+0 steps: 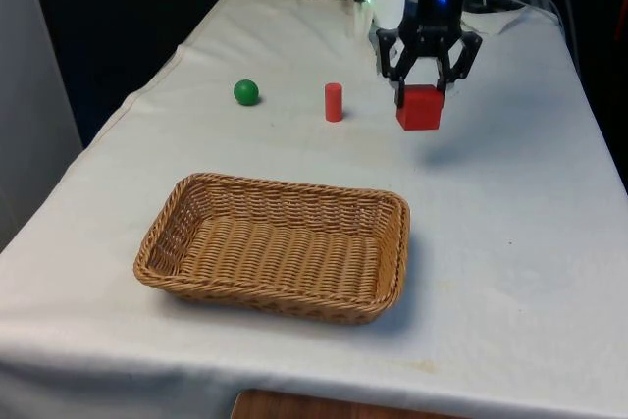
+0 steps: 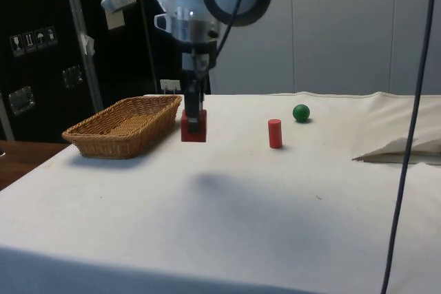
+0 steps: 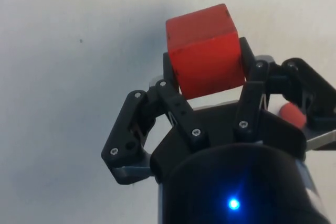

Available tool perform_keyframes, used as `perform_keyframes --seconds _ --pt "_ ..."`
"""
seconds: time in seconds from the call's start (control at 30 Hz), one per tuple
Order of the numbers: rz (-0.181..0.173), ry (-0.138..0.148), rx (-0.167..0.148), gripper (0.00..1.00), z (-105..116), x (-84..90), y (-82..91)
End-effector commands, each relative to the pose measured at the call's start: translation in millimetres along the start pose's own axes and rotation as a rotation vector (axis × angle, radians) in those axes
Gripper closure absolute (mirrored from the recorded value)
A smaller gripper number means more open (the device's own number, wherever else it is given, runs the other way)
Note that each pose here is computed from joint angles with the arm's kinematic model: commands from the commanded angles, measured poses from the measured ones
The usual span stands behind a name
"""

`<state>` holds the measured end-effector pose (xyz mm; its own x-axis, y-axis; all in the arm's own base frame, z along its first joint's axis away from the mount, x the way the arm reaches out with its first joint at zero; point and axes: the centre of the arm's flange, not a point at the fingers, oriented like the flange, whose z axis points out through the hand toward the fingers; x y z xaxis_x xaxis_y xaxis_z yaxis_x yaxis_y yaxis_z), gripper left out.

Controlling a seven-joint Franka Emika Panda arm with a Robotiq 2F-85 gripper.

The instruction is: Pick up the object to the left of the cylinder and place it into the basket.

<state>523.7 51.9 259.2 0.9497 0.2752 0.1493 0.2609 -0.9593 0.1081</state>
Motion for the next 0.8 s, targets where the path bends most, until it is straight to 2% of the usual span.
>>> perform_keyframes --seconds 0.0,0.1,0.13,0.17,0.23,0.4,0.43,0.47,0.67,0.7,0.77 --pt "0.001 0.006 0.015 1.0 -2.0 4.3 1.6" --pt "0.004 0.014 0.013 1.0 -0.7 11.9 7.6" --pt "0.005 0.011 -0.002 1.0 2.2 11.3 8.0" --pt "0.004 0.016 0.013 1.0 -0.3 14.2 10.3" --pt "0.008 0.022 0.01 1.0 -0.4 18.3 16.1" --pt "0.013 0.035 0.005 1.0 -11.7 30.8 32.0" --pt "0.014 0.035 -0.006 1.0 -9.3 31.3 32.3" --pt "0.014 0.036 0.005 1.0 -13.8 33.1 33.3" --pt "0.024 0.046 -0.001 1.0 -30.7 50.4 48.8" --pt "0.024 0.046 -0.009 1.0 -27.5 48.1 46.7" --pt "0.026 0.048 -0.003 1.0 -34.6 55.4 52.6"
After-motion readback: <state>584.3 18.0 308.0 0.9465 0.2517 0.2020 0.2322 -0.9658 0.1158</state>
